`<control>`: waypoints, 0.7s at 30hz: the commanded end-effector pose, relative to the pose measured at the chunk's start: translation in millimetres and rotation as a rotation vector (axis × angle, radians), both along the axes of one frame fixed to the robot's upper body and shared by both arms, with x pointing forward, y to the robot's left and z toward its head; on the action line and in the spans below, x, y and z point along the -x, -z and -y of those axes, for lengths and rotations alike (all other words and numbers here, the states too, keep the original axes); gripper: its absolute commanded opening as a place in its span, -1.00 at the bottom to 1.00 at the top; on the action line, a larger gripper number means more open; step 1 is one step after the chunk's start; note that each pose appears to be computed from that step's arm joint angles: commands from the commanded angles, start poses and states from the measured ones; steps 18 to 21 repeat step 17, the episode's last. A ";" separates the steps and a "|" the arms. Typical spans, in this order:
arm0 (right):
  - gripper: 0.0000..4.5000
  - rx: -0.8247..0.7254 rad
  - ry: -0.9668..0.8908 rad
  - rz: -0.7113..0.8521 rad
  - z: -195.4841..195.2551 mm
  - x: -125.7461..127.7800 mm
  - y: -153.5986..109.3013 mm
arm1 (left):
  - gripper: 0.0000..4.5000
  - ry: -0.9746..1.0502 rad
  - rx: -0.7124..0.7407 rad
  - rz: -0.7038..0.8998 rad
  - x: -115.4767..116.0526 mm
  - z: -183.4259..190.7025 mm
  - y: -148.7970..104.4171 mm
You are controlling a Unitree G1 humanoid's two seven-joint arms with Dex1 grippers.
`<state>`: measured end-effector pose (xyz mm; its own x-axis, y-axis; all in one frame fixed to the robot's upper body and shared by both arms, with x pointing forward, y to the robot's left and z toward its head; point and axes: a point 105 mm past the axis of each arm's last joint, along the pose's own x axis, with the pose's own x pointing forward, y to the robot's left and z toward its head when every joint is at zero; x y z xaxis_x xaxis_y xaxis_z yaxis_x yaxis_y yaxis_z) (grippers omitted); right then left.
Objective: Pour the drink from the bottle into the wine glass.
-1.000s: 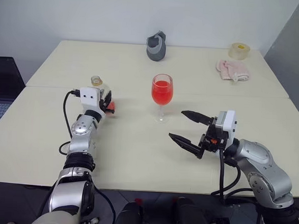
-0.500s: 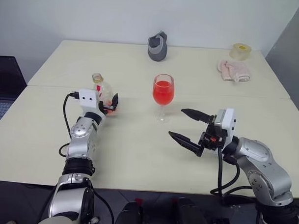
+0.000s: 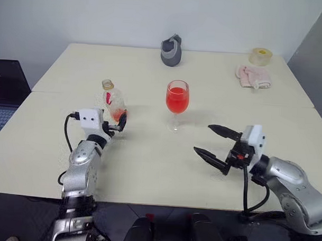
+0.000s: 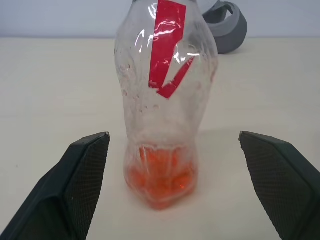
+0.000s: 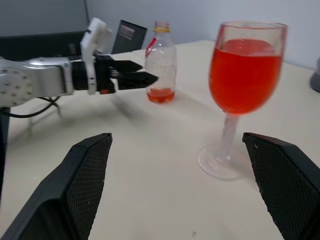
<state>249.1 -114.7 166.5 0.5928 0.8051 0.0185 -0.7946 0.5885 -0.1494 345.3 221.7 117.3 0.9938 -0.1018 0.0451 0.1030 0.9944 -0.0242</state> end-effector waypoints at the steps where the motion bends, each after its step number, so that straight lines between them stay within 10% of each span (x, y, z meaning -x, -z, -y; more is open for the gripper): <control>1: 1.00 -0.003 0.099 0.022 8.2 7.2 -5.9 | 0.98 -0.012 0.005 0.011 19.1 3.2 -8.8; 13: 1.00 -0.005 0.766 -0.030 63.5 -24.1 19.0 | 0.98 -0.121 -0.018 -0.119 33.7 34.5 9.1; 21: 1.00 -0.029 0.845 -0.060 69.3 -25.3 25.0 | 0.98 -0.087 -0.024 -0.106 35.7 48.1 6.7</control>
